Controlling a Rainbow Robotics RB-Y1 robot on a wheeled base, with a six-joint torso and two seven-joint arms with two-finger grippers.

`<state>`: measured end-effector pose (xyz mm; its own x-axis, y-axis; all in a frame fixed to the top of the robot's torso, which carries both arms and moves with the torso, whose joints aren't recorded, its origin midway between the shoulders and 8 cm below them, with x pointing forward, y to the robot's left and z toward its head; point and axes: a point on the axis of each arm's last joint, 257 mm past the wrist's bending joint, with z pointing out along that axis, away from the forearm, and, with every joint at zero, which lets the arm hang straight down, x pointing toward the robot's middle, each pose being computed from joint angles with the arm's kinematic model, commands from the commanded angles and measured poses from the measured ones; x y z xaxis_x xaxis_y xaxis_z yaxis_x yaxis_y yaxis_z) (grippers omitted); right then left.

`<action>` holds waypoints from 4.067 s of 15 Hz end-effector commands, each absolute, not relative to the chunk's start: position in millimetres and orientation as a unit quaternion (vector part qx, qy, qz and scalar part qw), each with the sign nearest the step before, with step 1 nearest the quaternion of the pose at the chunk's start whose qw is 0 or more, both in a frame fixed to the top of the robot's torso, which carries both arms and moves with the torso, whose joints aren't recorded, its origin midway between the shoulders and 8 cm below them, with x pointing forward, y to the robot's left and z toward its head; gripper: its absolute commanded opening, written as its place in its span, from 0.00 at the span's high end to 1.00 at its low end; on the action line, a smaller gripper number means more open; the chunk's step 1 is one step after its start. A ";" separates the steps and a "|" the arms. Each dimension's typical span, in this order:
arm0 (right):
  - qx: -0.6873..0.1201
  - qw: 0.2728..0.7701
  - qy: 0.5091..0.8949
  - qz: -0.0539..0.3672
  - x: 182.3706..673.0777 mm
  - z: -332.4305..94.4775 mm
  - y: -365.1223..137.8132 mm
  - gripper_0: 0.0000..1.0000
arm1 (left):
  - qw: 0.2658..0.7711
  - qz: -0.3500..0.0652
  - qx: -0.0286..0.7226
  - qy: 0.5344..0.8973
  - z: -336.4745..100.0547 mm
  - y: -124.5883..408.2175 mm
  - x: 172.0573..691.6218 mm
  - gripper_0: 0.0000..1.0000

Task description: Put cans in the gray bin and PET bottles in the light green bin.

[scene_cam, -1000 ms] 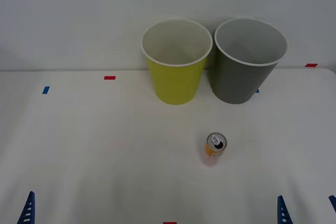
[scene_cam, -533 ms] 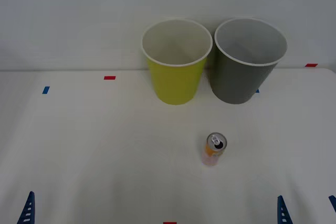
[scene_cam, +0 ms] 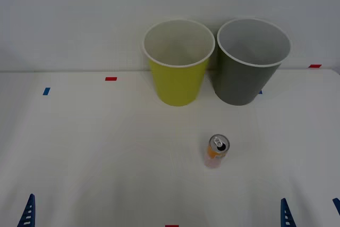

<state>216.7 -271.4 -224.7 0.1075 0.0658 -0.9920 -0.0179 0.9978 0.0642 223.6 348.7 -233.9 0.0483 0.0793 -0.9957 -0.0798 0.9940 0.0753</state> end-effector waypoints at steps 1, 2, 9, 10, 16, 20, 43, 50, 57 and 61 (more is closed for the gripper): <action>0.018 0.744 0.667 0.028 216.7 -224.7 -271.4 0.00 | 0.724 0.055 0.000 0.688 -233.9 348.7 223.6 0.18; 0.018 0.744 0.667 0.028 216.7 -224.7 -271.4 0.00 | 0.724 0.055 0.000 0.688 -233.9 348.7 223.6 0.18; 0.027 0.733 0.679 0.030 215.5 -243.5 -263.4 0.00 | 0.724 0.055 0.000 0.688 -233.9 348.7 223.6 0.18; 0.025 0.735 0.677 0.031 215.1 -242.6 -259.4 0.00 | 0.724 0.055 0.000 0.688 -233.9 348.7 223.6 0.18; -0.001 0.743 0.668 0.035 206.7 -248.4 -236.6 0.00 | 0.724 0.055 0.000 0.688 -233.9 348.7 223.6 0.18; -0.072 0.756 0.651 0.010 207.8 -251.3 -214.4 0.00 | 0.724 0.055 0.000 0.688 -233.9 348.7 223.6 0.18; -0.082 0.756 0.644 0.079 355.0 -259.6 -121.4 0.00 | 0.724 0.055 0.000 0.688 -233.9 348.7 223.6 0.18; -0.077 0.753 0.650 0.071 382.5 -253.9 -120.7 0.00 | 0.724 0.055 0.000 0.688 -233.9 348.7 223.6 0.18; -0.081 0.756 0.646 0.066 389.2 -249.0 -119.8 0.69 | 0.724 0.055 0.000 0.688 -233.9 348.7 223.6 0.18; -0.081 0.758 0.645 0.061 390.2 -247.9 -121.4 0.93 | 0.724 0.055 0.000 0.688 -233.9 348.7 223.6 0.18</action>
<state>389.9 -120.8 -248.4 0.1591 -0.0095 -0.9872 -0.2008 0.9787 -0.0417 223.6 348.7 -233.9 0.0484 0.0794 -0.9957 -0.0798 0.9940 0.0754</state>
